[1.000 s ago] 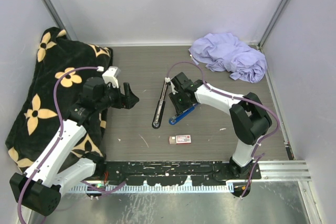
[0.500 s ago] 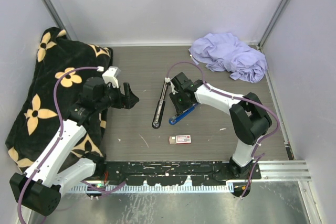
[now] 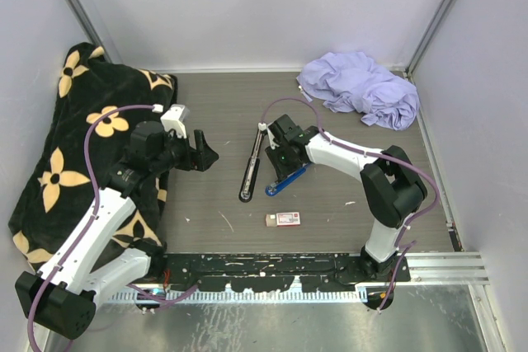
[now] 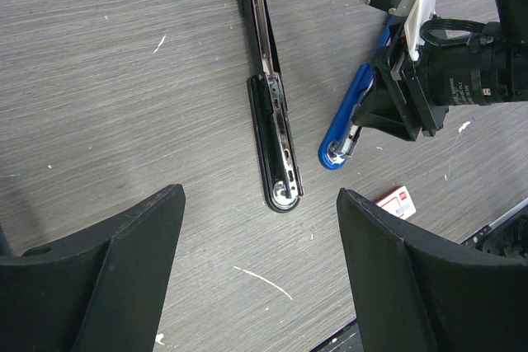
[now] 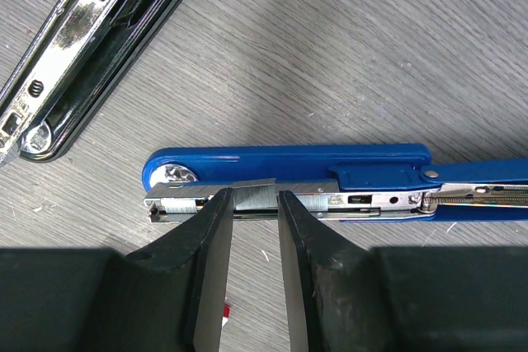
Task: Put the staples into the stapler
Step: Install the staple into the stapler.
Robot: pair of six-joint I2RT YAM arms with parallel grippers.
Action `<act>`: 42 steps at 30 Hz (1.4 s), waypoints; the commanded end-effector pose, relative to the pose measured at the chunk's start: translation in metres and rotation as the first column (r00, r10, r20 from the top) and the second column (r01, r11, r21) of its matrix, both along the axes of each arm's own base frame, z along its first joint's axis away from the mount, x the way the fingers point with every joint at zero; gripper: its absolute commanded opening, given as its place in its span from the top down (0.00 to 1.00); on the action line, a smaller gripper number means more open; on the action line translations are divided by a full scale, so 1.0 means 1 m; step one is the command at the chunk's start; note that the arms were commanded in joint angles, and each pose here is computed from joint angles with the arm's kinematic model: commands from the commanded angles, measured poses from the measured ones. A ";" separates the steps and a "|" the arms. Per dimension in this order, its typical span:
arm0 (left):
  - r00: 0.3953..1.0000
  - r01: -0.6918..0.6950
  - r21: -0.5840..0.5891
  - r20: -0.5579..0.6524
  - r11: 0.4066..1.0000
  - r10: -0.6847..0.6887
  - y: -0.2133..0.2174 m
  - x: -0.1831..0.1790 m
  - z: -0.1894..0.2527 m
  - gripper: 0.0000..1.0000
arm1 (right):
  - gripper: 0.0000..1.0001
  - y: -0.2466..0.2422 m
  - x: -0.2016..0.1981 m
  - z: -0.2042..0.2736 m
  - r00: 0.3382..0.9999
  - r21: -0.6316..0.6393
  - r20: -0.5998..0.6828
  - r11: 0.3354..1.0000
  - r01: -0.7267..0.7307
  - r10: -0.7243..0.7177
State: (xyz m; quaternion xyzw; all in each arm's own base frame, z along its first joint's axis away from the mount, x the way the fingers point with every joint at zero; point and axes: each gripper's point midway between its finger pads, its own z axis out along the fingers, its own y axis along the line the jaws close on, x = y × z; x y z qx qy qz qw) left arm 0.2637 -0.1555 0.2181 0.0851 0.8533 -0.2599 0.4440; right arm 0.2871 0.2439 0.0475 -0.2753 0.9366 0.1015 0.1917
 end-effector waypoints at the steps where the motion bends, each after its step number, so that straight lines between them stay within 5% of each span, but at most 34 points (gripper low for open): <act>1: 0.999 0.007 -0.013 0.039 1.000 -0.006 -0.001 0.004 0.012 0.23 | 0.66 -0.002 -0.001 -0.008 1.000 -0.017 0.007 1.000 -0.014 0.014; 11: 0.999 0.005 -0.012 0.037 1.000 -0.005 -0.001 0.005 0.011 0.23 | 0.75 -0.009 0.000 -0.007 1.000 -0.050 0.026 0.999 0.010 -0.008; 27: 0.999 0.007 -0.015 0.042 1.000 -0.006 -0.001 0.004 0.013 0.23 | 0.75 0.002 0.005 0.027 0.998 0.024 0.058 0.999 0.022 -0.023; 35: 0.999 0.008 -0.015 0.042 1.000 -0.008 -0.002 0.004 0.013 0.23 | 0.59 0.002 0.009 0.030 0.996 0.028 0.078 0.999 0.028 -0.030; 42: 0.999 0.008 -0.014 0.041 1.000 -0.007 -0.002 0.004 0.012 0.23 | 0.57 0.002 0.006 0.028 0.996 0.022 0.082 1.000 0.014 -0.016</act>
